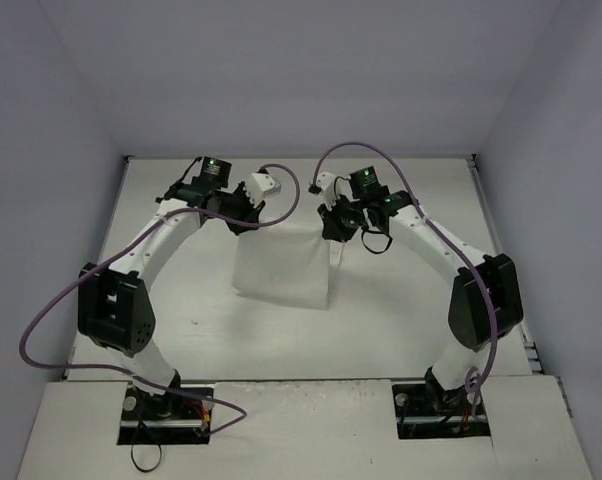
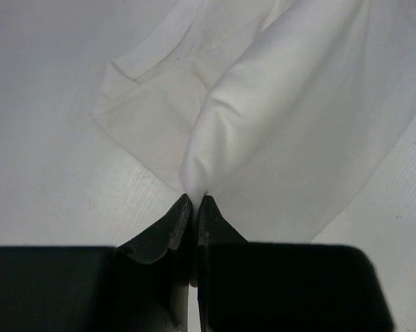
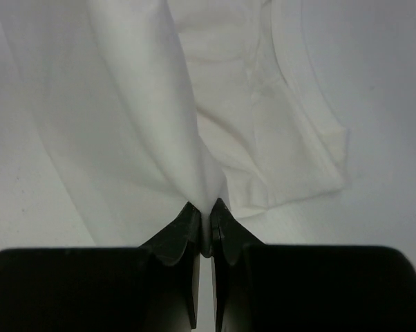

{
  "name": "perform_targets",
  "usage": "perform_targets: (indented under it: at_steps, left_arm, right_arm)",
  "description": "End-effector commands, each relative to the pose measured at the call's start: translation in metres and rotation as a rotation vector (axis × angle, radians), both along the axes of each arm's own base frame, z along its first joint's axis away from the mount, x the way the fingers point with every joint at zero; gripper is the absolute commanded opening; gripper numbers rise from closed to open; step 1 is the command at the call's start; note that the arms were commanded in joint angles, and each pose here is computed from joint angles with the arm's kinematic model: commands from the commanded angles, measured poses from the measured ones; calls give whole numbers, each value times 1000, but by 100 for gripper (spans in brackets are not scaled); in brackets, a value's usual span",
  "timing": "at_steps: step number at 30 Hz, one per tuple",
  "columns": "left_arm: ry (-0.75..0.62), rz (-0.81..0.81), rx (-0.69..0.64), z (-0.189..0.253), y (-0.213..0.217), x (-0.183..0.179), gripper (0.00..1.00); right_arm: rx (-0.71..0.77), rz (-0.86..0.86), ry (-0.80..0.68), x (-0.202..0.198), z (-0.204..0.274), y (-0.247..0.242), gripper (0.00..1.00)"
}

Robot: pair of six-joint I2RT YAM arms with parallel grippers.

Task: Fold and stack the t-shirts
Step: Smooth out wrinkles on the folded tshirt

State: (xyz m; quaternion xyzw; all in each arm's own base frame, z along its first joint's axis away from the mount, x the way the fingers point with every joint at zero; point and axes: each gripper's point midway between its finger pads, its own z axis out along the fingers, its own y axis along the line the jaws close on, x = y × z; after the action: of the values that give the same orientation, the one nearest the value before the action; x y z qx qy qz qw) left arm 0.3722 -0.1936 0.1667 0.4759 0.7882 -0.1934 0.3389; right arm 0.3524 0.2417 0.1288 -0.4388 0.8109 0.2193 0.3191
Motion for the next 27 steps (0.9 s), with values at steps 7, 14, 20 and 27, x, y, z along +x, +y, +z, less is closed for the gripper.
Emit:
perform_targets:
  at_steps: [7, 14, 20, 27]
  left_arm:
    - [-8, -10, -45, -15, -23, 59, 1]
    - [-173, 143, -128, 5, -34, 125, 3]
    - [-256, 254, -212, 23, -41, 157, 7]
    - [-303, 439, -172, 19, -31, 183, 72]
  right_arm:
    - [-29, -67, -16, 52, 2, -11, 0]
    - [-45, -174, 54, 87, -36, -48, 0]
    - [-23, -276, 52, 117, -32, -74, 0]
    - [-72, -418, 14, 146, -28, -89, 8]
